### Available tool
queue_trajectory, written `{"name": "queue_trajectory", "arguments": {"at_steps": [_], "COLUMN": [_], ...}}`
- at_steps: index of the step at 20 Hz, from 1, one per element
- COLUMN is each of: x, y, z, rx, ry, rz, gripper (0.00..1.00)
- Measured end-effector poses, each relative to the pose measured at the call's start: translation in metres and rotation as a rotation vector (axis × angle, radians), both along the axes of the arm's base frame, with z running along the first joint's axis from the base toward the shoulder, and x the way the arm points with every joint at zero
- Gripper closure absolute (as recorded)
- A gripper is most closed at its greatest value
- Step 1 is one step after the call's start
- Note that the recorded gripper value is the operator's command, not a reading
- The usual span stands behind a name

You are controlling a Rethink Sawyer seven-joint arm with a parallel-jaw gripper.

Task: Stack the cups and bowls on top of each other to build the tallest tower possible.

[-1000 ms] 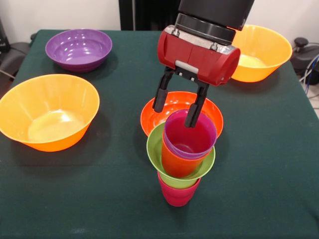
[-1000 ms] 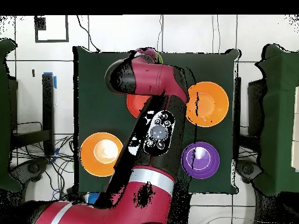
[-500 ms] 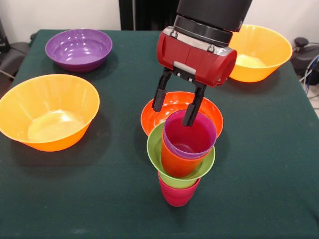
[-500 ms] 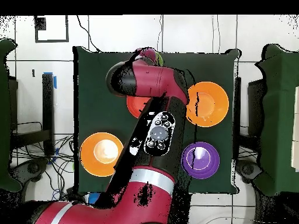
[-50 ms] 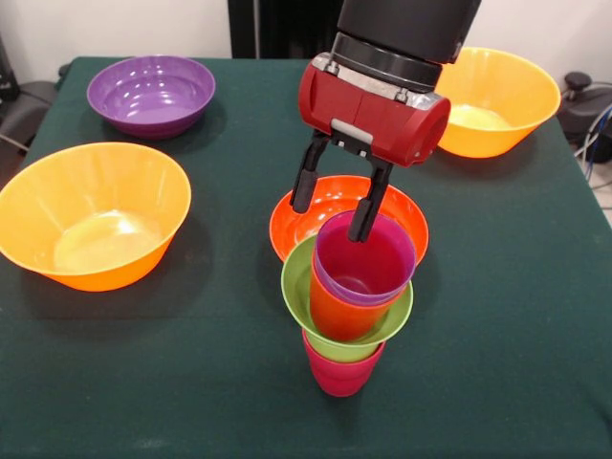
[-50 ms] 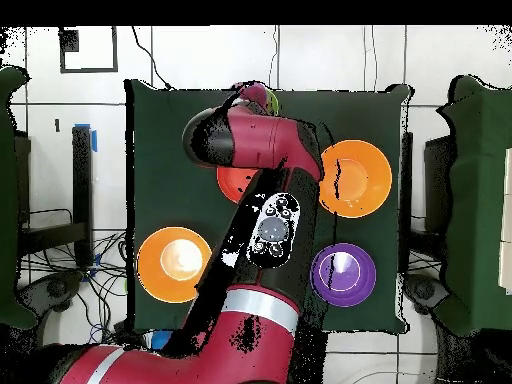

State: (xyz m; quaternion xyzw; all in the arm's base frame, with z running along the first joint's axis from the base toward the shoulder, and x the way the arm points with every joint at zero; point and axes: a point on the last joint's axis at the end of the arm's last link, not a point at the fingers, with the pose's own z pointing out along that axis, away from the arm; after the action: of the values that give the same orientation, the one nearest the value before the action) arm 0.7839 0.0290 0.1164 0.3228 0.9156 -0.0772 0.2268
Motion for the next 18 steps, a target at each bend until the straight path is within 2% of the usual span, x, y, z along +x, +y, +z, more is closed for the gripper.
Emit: {"name": "queue_trajectory", "arguments": {"at_steps": [18], "x": [-0.0079], "y": [-0.0013], "z": [-0.0067], "rx": [0.002], "ry": [0.019], "rz": [-0.006], "gripper": [0.00]}}
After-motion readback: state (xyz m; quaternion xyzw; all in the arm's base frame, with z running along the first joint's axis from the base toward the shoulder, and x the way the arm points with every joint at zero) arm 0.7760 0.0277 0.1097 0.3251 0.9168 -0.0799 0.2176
